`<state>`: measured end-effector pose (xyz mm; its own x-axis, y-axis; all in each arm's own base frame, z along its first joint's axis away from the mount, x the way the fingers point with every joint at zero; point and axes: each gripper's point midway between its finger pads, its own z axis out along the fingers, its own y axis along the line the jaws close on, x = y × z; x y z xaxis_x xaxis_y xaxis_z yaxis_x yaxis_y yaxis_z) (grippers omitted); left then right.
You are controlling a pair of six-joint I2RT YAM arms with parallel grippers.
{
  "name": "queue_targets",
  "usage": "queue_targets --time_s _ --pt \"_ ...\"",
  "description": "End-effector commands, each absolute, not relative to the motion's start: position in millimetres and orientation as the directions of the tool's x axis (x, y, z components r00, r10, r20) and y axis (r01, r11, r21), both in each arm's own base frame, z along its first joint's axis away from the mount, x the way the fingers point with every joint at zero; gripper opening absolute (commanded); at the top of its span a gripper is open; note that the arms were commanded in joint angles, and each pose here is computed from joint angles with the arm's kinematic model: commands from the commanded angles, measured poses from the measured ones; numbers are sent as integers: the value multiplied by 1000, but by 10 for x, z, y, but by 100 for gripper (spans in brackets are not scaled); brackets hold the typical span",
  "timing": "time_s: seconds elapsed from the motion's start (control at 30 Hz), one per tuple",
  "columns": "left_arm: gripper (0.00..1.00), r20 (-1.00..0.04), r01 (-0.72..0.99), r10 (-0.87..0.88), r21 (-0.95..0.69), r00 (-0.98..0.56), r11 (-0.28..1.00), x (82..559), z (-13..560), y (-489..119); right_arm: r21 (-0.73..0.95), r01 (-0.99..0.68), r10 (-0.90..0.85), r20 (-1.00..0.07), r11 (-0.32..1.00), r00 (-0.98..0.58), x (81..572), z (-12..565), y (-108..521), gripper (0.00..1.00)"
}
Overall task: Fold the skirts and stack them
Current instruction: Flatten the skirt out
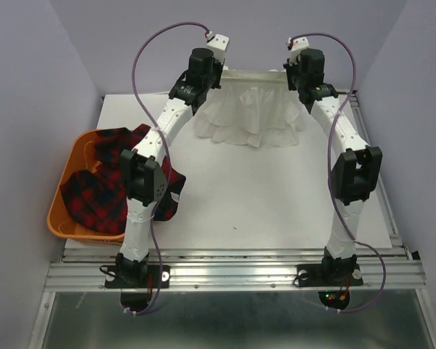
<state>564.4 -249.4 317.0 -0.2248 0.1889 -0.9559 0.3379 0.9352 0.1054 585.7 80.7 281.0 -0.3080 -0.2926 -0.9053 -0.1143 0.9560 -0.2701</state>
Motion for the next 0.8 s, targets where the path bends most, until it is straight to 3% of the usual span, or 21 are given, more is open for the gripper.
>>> queue_targets --time_s 0.0,0.03,0.1,0.2,0.27,0.33,0.47,0.53,0.6,0.7,0.77 --pt "0 -996 111 47 55 81 992 6046 4348 -1900 -239 114 -226 -967 964 -116 6227 3758 161 1" --pt "0 -991 121 20 37 134 992 6079 4512 -1892 -219 123 -216 -976 968 -34 6253 4113 182 1" --pt "0 -967 136 -32 3 254 991 6096 4811 -1787 -212 139 -217 -976 967 25 6357 4287 143 1" --pt "0 -942 150 -39 11 333 989 6133 4818 -1718 -205 117 -212 -976 972 47 6393 4269 192 1" --pt "0 -940 157 -5 52 342 986 6161 4700 -1744 -237 35 -237 -971 971 -1 6466 3785 313 1" --pt "0 -963 203 43 100 268 974 6270 4169 -1853 -274 -11 -274 -962 962 10 6417 3568 375 1" --pt "0 -975 322 178 212 133 923 6353 3120 -2087 -332 -95 -344 -923 938 -172 6431 2257 388 1" --pt "0 -969 332 243 245 48 911 6300 2567 -2076 -358 -136 -379 -903 924 -201 6375 1892 407 1" --pt "0 -954 334 300 276 -21 901 6167 2070 -2003 -363 -204 -408 -874 909 -266 6134 1326 433 1" --pt "0 -936 341 348 310 -56 888 5923 1777 -1945 -331 -263 -403 -865 906 -300 5882 1010 498 1" --pt "0 -936 319 349 319 -40 892 5794 1890 -1928 -317 -266 -392 -867 910 -307 5781 1019 501 1"
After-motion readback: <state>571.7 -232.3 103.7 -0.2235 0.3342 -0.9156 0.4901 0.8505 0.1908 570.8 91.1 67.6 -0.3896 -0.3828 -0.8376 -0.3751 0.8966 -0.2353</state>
